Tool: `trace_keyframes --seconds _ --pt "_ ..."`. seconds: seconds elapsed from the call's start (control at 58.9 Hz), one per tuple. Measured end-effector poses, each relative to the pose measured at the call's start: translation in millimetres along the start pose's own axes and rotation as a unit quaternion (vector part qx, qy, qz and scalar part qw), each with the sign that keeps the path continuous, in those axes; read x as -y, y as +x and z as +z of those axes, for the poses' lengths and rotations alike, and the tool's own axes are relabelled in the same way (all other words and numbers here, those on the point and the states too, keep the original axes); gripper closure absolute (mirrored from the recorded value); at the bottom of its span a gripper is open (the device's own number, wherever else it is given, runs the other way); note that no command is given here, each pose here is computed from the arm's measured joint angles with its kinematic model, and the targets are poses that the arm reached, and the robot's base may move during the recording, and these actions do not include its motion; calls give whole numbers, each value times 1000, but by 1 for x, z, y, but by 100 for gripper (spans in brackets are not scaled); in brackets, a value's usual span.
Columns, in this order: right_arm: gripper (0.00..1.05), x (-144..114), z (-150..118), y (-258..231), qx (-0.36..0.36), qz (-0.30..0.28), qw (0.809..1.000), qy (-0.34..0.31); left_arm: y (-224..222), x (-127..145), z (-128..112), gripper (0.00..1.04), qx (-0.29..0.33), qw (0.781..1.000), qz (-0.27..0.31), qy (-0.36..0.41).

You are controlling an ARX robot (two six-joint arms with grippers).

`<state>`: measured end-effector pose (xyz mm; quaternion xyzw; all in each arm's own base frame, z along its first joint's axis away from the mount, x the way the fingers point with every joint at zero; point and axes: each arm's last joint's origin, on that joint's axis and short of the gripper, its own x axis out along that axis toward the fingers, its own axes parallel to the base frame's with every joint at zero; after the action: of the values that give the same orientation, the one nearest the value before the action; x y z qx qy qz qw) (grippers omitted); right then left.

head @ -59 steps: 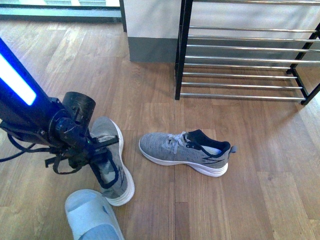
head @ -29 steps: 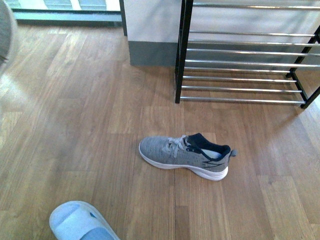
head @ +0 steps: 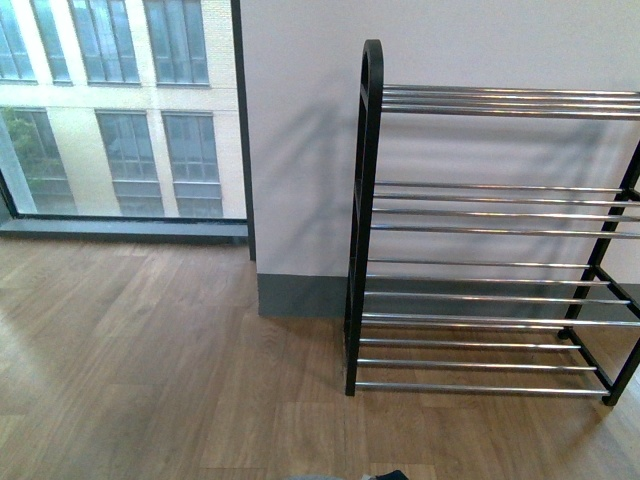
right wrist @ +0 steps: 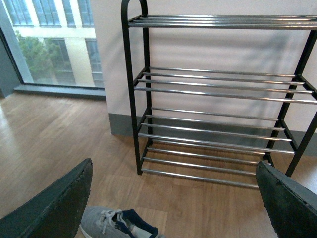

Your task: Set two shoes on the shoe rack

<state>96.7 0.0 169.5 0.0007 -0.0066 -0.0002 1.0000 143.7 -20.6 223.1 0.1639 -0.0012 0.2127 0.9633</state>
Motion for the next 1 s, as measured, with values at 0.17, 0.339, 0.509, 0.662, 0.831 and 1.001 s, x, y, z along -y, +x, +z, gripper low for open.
trace_keyframes --seconds 0.17,0.339,0.509,0.662,0.831,1.001 --pt "9 0 0 0 0 0 1000 0 0 1 -1 103 -2 1000 -5 9" --pt "9 0 0 0 0 0 1000 0 0 1 -2 103 -3 1000 -4 10" --pt "9 0 0 0 0 0 1000 0 0 1 -1 103 -3 1000 -4 10" --pt "9 0 0 0 0 0 1000 0 0 1 -1 103 -3 1000 -4 11" --pt "9 0 0 0 0 0 1000 0 0 1 -1 103 -3 1000 -4 11" --pt "9 0 0 0 0 0 1000 0 0 1 -1 103 -3 1000 -4 11"
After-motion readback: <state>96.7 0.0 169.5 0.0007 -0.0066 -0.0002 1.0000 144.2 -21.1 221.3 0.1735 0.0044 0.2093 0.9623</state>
